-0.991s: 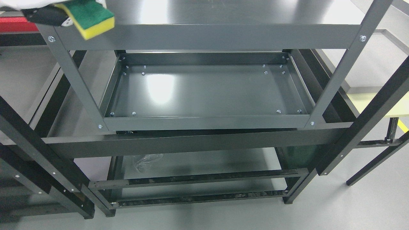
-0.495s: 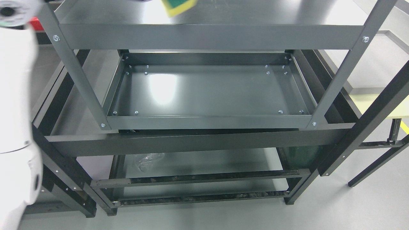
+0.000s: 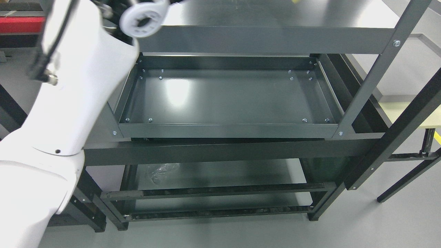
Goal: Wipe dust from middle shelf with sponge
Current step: 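Push the sponge back across the shelf away from the left arm, then wipe the sponge back across the shelf toward the left arm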
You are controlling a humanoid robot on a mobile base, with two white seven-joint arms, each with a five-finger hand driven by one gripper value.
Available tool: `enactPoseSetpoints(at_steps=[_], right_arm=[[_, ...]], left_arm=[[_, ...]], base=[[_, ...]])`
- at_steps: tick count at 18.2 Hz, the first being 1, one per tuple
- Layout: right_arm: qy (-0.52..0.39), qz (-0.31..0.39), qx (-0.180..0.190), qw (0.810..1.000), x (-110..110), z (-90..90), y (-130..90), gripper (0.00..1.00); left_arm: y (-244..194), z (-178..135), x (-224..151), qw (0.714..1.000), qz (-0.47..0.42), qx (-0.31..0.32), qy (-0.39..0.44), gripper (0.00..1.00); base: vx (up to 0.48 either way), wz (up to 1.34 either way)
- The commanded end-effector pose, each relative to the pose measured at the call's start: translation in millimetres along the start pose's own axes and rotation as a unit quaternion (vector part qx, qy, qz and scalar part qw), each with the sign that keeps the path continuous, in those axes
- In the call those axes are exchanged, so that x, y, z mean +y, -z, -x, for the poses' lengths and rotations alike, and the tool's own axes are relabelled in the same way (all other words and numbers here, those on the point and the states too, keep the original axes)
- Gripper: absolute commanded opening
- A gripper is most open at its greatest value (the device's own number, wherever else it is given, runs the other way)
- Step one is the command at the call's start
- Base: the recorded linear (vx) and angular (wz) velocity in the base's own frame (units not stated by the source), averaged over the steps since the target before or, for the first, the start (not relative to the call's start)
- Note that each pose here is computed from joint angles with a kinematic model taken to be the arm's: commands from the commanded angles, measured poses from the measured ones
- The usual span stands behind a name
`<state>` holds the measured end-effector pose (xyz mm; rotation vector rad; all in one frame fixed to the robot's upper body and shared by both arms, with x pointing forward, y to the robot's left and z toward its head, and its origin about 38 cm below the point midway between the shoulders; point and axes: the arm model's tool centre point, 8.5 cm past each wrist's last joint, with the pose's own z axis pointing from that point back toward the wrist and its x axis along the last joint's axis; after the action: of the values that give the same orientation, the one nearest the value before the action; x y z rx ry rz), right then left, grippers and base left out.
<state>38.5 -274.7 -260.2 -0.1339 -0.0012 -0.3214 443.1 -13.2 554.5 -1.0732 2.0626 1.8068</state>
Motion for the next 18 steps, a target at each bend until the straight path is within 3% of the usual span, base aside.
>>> enactPoseSetpoints(at_steps=[1, 6, 10, 14, 16, 18], right_arm=[[0.001, 0.008, -0.011, 1.0, -10, -9.6, 0, 1.0], [0.001, 0.008, -0.011, 1.0, -10, -9.6, 0, 1.0], [0.001, 0.008, -0.011, 1.0, -10, -9.6, 0, 1.0], [0.001, 0.008, -0.011, 1.0, -10, -9.6, 0, 1.0], [0.001, 0.008, -0.011, 1.0, -10, -9.6, 0, 1.0], [0.001, 0.008, -0.011, 1.0, -10, -9.6, 0, 1.0]], left_arm=[[46, -100, -74, 0.979, 0.13, -0.146, 0.06, 0.05], [33, -61, -53, 0.972, 0.143, -0.136, 0.125, 0.05], [16, -25, -4, 0.974, 0.108, -0.126, 0.156, 0.04], [-27, 34, 32, 0.984, 0.102, -0.029, 0.144, 0.04], [-45, 49, 41, 0.986, 0.104, 0.004, 0.132, 0.04], [-65, 50, 25, 0.989, 0.112, 0.019, 0.095, 0.04]], base=[[-0.023, 0.01], [-0.015, -0.02], [-0.003, -0.01], [0.0, 0.0], [0.0, 0.0], [0.0, 0.0]])
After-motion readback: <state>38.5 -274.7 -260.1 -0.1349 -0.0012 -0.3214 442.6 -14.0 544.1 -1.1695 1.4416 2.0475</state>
